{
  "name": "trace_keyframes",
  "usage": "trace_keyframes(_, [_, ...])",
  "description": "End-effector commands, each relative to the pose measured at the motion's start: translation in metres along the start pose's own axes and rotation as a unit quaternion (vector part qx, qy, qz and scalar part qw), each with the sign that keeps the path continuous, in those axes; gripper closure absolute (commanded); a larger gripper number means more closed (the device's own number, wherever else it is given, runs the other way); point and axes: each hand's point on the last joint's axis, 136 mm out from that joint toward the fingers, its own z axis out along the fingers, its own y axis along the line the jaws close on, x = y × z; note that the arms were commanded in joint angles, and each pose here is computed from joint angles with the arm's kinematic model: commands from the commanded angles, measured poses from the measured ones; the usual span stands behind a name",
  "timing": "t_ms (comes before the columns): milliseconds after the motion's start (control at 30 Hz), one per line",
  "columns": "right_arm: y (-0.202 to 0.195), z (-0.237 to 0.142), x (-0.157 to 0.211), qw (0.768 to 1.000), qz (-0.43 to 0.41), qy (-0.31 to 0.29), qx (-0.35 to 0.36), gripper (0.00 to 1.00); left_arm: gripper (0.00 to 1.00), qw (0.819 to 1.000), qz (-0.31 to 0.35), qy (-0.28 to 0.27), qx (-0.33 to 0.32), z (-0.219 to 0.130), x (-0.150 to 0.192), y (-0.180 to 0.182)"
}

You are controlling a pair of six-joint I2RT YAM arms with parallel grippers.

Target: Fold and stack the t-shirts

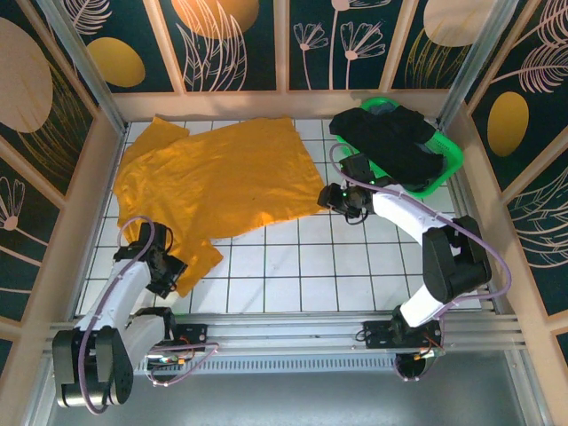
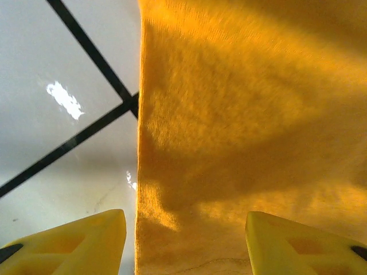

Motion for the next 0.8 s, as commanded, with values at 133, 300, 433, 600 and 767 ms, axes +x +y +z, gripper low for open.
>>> trace_keyframes(133, [-0.006, 0.006, -0.011, 1.000, -0.011, -0.015, 0.019, 0.46, 0.50, 0.997, -0.056, 0.044, -0.005, 0.028, 0.018, 0.007])
trace_keyframes(300, [-0.019, 0.011, -0.016, 0.999, 0.012, -0.018, 0.034, 0.47, 0.72, 0.995, -0.091, 0.049, 0.004, 0.044, 0.017, 0.000])
trace_keyframes(433, [-0.032, 0.015, -0.026, 0.997, 0.047, -0.033, 0.041, 0.48, 1.00, 0.996, -0.094, 0.007, 0.009, 0.031, -0.005, -0.013])
trace_keyframes(600, [-0.037, 0.023, -0.038, 0.993, 0.089, -0.053, 0.050, 0.50, 1.00, 0.995, -0.093, -0.033, 0.016, 0.007, -0.024, -0.024])
trace_keyframes(767, [-0.031, 0.039, -0.041, 0.993, 0.085, -0.039, 0.068, 0.51, 1.00, 0.994, -0.102, -0.038, 0.026, 0.004, -0.026, -0.027])
